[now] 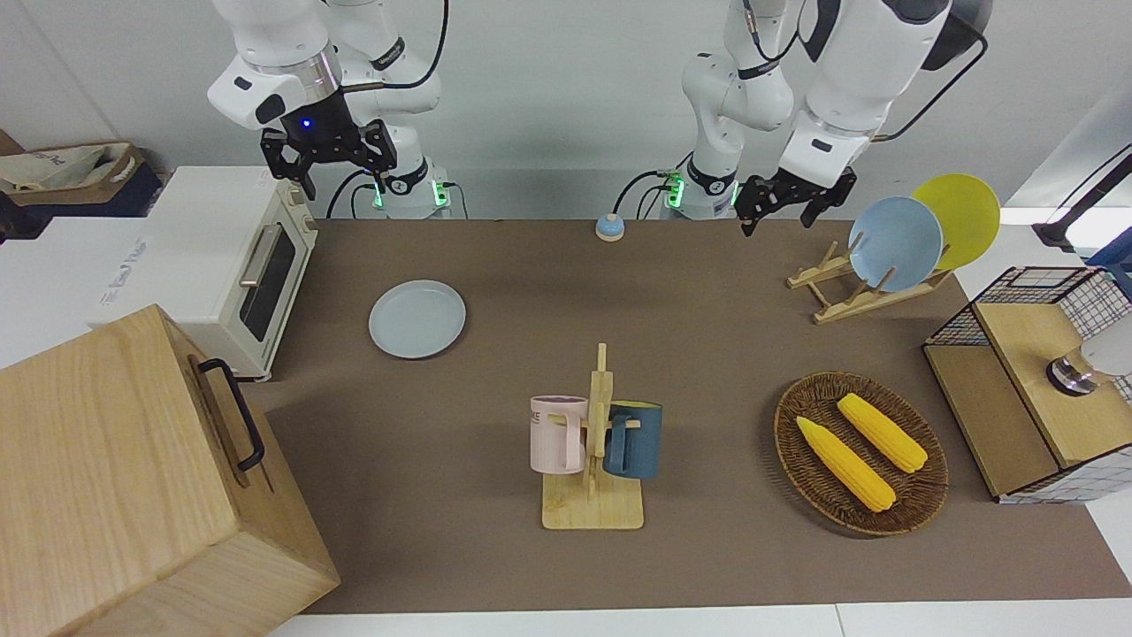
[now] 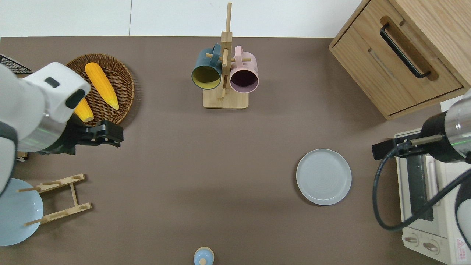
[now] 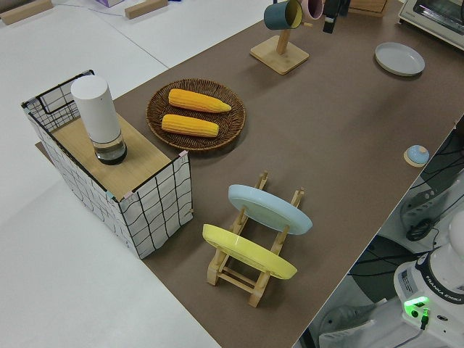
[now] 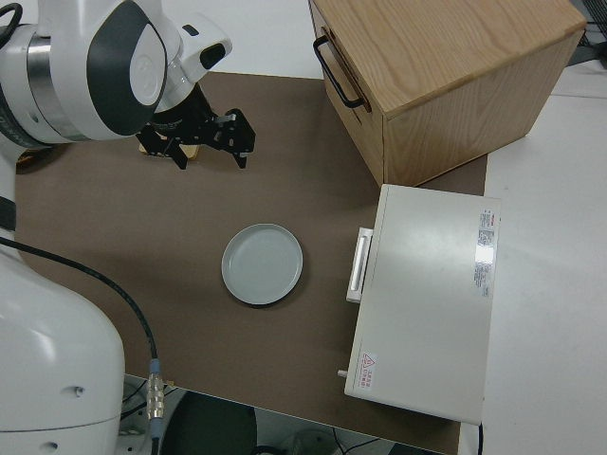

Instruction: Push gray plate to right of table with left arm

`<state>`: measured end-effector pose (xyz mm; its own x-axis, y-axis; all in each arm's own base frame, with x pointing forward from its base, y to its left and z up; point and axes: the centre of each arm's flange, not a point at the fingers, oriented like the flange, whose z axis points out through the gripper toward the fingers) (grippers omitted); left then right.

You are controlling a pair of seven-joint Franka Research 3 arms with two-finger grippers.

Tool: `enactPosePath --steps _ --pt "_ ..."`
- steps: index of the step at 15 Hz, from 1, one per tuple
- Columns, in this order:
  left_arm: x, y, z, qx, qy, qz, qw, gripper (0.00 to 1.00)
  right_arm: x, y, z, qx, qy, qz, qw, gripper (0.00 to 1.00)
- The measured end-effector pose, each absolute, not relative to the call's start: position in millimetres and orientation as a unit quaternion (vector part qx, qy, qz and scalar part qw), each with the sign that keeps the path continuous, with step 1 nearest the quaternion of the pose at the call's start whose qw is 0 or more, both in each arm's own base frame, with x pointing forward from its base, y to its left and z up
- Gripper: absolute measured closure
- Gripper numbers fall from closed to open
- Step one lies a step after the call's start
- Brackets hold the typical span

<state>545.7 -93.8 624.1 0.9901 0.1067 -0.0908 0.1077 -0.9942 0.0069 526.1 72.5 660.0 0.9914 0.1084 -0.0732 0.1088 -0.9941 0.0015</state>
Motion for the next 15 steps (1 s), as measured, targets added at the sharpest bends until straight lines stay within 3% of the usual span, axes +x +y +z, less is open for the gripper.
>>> enactPosePath --steps 4,8,15 --pt "545.8 -24.1 633.8 0.999 0.026 -0.04 0.02 0.0 526.1 72.5 660.0 0.998 0.054 -0.037 0.003 0.01" --pt "523.7 54.6 640.8 0.998 0.007 -0.034 0.047 0.0 526.1 72.5 660.0 0.998 0.054 -0.037 0.003 0.01" --pt "496.3 83.6 646.9 0.999 -0.039 -0.031 0.021 0.0 526.1 72.5 660.0 0.998 0.054 -0.037 0.003 0.01"
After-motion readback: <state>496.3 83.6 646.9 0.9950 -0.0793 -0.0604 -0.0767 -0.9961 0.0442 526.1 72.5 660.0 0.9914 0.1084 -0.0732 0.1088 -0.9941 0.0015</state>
